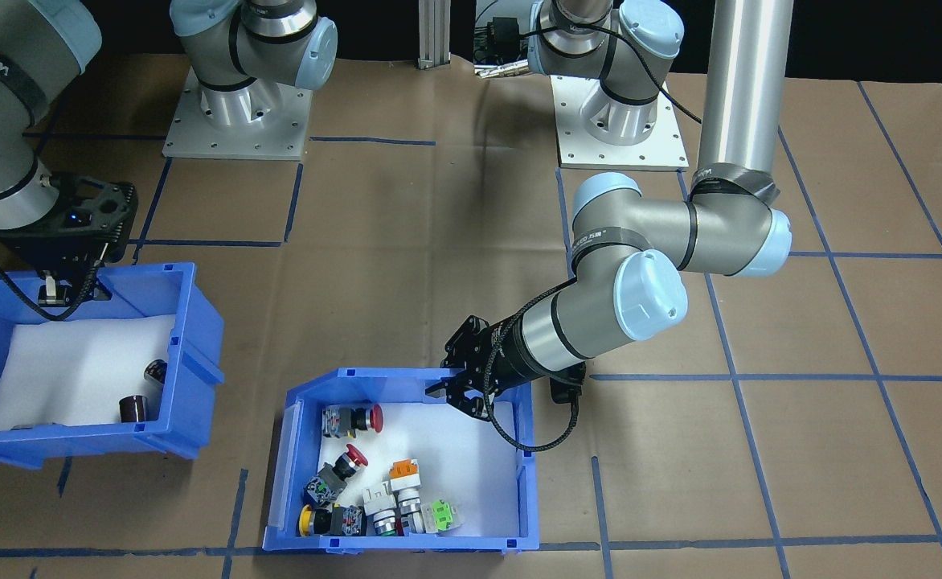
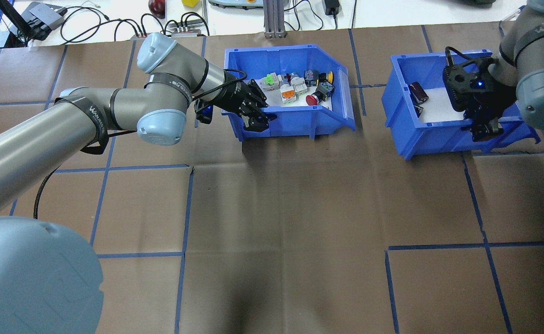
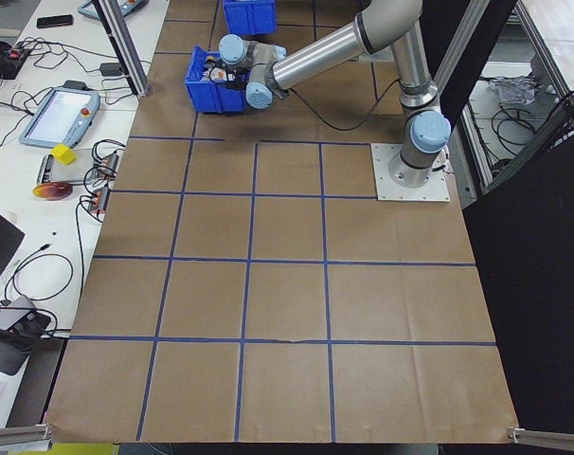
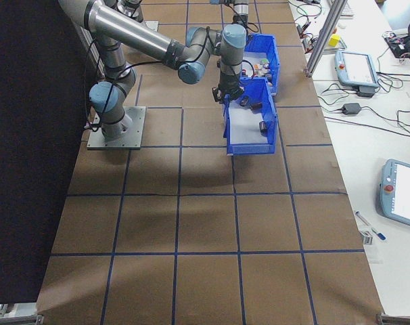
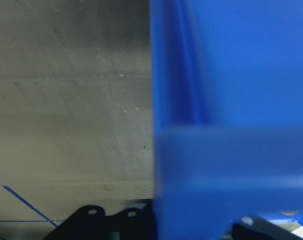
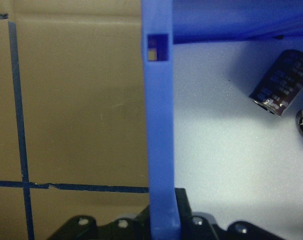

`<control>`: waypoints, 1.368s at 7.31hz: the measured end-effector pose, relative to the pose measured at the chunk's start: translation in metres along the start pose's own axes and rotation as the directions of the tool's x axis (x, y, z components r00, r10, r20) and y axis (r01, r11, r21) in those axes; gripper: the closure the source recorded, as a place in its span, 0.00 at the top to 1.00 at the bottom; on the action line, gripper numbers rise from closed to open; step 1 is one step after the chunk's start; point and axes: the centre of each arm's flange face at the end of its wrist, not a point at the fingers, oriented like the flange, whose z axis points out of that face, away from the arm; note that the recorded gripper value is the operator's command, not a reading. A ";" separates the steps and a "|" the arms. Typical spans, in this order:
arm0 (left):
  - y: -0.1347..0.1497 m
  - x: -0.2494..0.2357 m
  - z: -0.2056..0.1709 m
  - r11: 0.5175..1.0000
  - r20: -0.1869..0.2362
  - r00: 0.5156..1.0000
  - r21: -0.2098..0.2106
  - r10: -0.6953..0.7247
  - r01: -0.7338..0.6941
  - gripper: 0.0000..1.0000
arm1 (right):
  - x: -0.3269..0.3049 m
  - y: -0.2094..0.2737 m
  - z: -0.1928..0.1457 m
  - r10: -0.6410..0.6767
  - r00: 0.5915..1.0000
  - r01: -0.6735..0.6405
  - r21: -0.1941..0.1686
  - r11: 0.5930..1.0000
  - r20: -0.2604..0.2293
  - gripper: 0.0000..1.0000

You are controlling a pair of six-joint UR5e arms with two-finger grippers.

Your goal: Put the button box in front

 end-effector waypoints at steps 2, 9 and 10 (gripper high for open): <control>0.007 -0.002 -0.008 1.000 -0.008 1.000 0.006 0.011 -0.011 0.98 | -0.008 -0.003 0.003 0.011 1.000 -0.011 0.001 1.000 0.008 0.09; 0.084 -0.113 -0.197 0.739 0.269 0.810 0.332 0.522 -0.586 0.99 | -0.123 -0.088 0.018 0.087 0.996 -0.087 -0.003 0.996 0.027 0.11; 0.091 -0.132 -0.212 0.612 0.360 0.671 0.278 0.648 -0.741 0.99 | -0.138 -0.112 0.023 0.090 0.995 -0.090 -0.007 0.996 0.031 0.11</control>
